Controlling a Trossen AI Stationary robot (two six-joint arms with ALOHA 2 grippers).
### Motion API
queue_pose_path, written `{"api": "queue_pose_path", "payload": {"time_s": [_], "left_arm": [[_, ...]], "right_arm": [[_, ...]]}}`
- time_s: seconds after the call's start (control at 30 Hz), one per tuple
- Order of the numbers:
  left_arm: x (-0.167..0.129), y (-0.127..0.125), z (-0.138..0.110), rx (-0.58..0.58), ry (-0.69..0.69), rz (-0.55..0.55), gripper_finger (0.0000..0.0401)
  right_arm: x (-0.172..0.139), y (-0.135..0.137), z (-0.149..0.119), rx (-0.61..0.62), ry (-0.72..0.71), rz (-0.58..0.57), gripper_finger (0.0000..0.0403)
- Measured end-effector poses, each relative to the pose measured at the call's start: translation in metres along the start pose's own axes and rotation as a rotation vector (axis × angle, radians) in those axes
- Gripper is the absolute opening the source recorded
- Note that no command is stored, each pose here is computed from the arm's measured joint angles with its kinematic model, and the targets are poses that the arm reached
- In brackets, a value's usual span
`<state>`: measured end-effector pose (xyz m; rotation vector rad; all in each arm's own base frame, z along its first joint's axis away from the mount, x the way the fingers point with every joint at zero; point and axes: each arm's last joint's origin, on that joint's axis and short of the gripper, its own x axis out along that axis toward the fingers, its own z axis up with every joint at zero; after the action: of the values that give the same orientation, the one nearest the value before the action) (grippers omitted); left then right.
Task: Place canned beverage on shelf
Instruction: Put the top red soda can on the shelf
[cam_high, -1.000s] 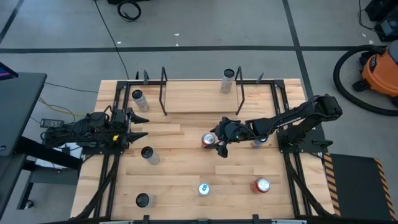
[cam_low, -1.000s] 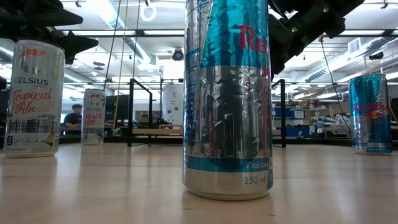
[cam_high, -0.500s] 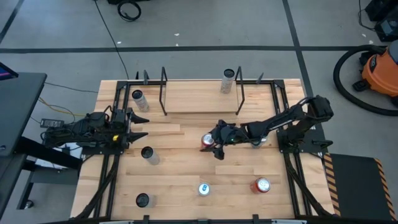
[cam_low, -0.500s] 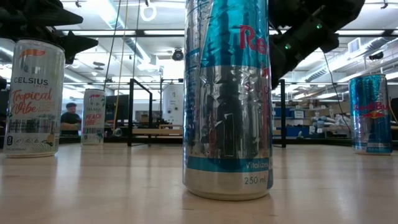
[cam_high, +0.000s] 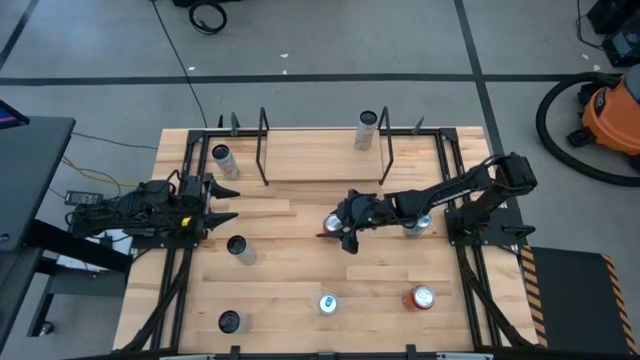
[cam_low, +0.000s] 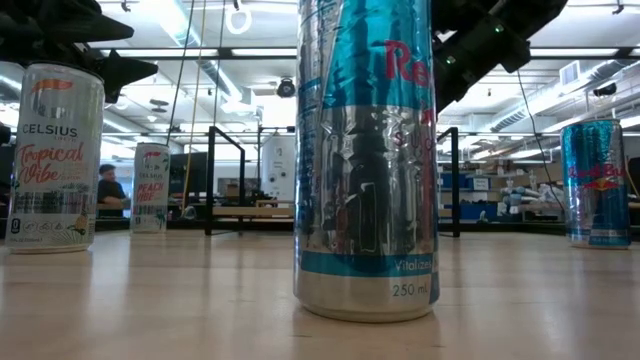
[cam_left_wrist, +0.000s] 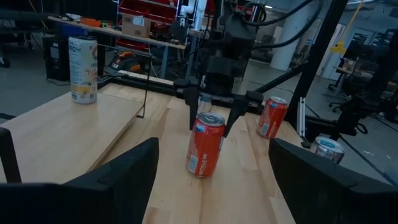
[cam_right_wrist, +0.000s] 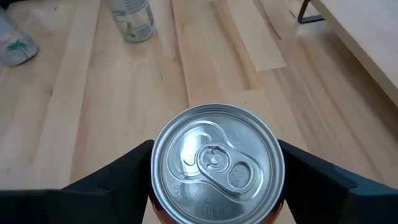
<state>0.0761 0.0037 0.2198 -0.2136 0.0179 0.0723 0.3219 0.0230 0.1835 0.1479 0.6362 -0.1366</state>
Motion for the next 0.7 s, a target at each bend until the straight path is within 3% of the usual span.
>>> {"api": "queue_pose_path", "payload": {"time_s": [0.3,0.7], "left_arm": [[0.0,0.0,0.0,0.0,0.0,0.0,0.0309],[0.0,0.0,0.0,0.0,0.0,0.0,0.0309]], "right_arm": [[-0.002,-0.016,0.016,0.01,0.042,0.014,0.03],[-0.022,-0.055,0.084,-0.132,0.039,-0.097,0.03]]}}
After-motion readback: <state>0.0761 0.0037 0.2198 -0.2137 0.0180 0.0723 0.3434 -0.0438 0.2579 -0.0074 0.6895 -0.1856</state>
